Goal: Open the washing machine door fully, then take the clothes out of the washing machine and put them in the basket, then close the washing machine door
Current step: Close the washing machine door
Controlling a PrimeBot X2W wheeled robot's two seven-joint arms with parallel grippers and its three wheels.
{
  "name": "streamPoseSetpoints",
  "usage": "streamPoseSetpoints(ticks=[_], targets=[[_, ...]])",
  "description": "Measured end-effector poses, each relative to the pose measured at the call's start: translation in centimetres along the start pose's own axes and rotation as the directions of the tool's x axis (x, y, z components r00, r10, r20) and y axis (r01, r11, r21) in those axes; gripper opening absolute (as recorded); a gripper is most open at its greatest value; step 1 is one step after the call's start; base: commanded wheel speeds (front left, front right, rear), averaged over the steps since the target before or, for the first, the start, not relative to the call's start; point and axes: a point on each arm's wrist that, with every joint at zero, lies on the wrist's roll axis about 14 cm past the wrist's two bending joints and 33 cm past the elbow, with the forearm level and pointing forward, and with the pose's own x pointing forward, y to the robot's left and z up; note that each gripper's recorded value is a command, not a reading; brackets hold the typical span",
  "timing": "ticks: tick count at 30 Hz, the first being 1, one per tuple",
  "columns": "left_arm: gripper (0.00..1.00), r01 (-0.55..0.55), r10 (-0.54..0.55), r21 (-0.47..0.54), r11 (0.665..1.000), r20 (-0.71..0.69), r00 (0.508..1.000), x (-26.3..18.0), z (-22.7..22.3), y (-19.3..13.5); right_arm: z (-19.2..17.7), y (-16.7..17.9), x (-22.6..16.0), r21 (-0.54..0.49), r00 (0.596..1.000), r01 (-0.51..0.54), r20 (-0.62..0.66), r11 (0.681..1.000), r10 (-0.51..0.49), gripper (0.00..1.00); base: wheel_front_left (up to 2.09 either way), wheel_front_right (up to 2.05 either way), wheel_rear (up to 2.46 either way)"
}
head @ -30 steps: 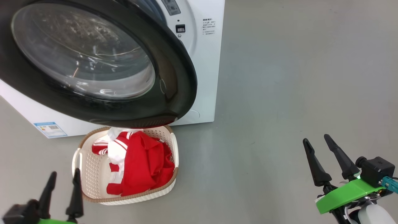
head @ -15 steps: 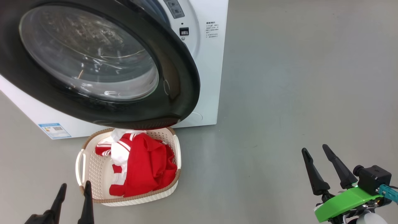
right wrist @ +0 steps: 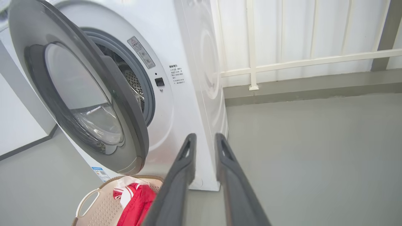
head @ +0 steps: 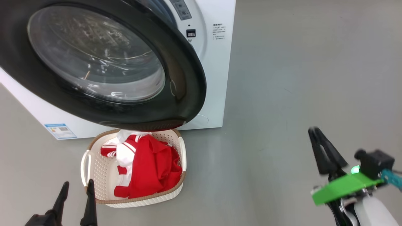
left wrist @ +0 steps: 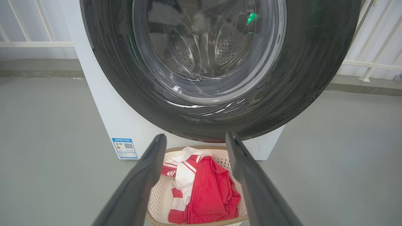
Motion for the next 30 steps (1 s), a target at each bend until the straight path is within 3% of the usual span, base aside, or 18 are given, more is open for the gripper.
streamPoseSetpoints(ticks=[7,15,23,30], targets=[[1.0,-0.003,0.004,-0.009,1.0,0.027,1.0,-0.5,0.8,-0.2,5.5,5.5,4.7,0.048,0.975,-0.145,0.177,0.988,0.135,0.0,0.0,0.0,0.0],[1.0,-0.038,0.039,-0.02,0.999,0.051,0.998,-1.5,1.5,0.6,10.2,12.8,7.5,0.012,0.894,-0.352,0.298,0.936,0.333,0.0,0.0,0.0,0.0],[1.0,-0.066,0.068,-0.029,0.997,0.061,0.996,-1.9,1.8,1.3,8.0,18.8,8.9,0.003,0.839,-0.505,0.236,0.863,0.49,0.0,0.0,0.0,0.0],[1.0,-0.08,0.082,-0.033,0.996,0.056,0.995,-1.7,1.7,1.6,4.1,21.0,9.9,0.043,0.825,-0.559,0.132,0.828,0.55,0.0,0.0,0.0,0.0]])
